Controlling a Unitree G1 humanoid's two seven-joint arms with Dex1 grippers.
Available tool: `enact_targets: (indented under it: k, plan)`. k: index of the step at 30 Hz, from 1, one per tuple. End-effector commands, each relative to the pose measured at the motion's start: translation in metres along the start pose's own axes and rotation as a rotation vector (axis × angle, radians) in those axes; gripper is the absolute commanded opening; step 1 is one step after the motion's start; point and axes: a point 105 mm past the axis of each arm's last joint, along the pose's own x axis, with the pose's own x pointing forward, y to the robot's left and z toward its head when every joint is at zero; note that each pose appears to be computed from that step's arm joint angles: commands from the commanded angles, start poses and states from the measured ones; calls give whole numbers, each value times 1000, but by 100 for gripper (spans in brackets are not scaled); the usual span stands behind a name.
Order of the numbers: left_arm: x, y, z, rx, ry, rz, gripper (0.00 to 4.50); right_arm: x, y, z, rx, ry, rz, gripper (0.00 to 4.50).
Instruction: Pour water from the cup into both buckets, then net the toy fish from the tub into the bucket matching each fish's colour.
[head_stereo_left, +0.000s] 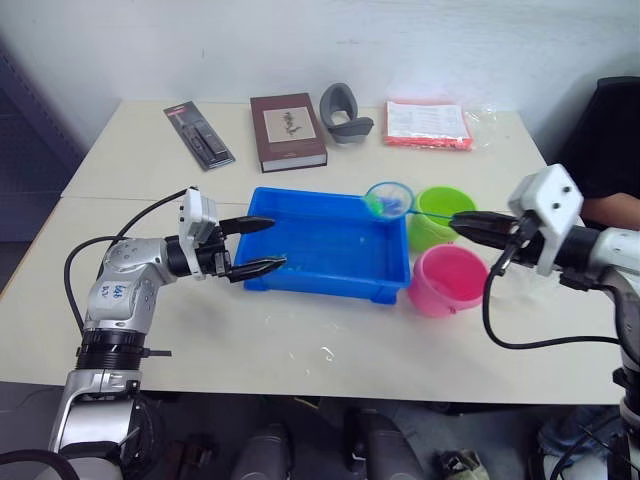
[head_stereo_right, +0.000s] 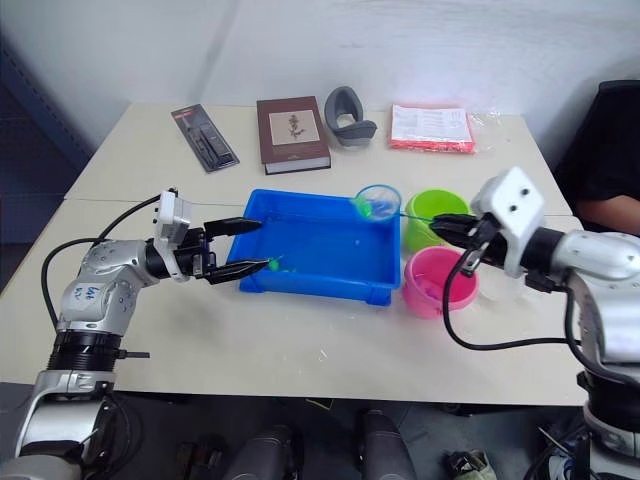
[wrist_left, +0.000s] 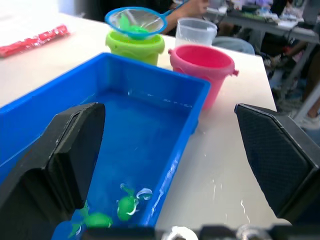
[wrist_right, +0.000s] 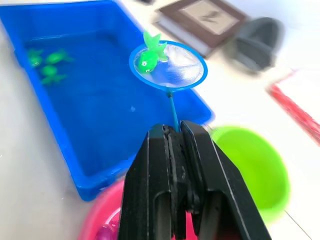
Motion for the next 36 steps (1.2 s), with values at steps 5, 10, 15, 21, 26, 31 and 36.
enact_targets:
  k: [5, 10, 15, 21, 26, 31, 36]
  plan:
    - [17, 0, 20, -11, -90, 25, 447, -36, -39, -6, -48, 52, -285, 0]
    - [30, 0, 20, -17, -91, 28, 447, -38, -53, -21, -157, 130, -352, 0]
    - [42, -6, 24, -11, -106, -2, 447, -32, -58, -30, -359, 178, -347, 0]
    - [57, -14, 27, 2, -131, -53, 447, -19, -56, -41, -766, 248, -286, 0]
    - [64, -16, 27, 9, -143, -73, 447, -15, -56, -50, -1080, 294, -244, 0]
    - [71, -17, 26, 23, -153, -96, 447, -12, -58, -52, -1314, 296, -231, 0]
    - [76, -16, 26, 35, -162, -103, 447, -4, -48, -63, -1414, 319, -135, 0]
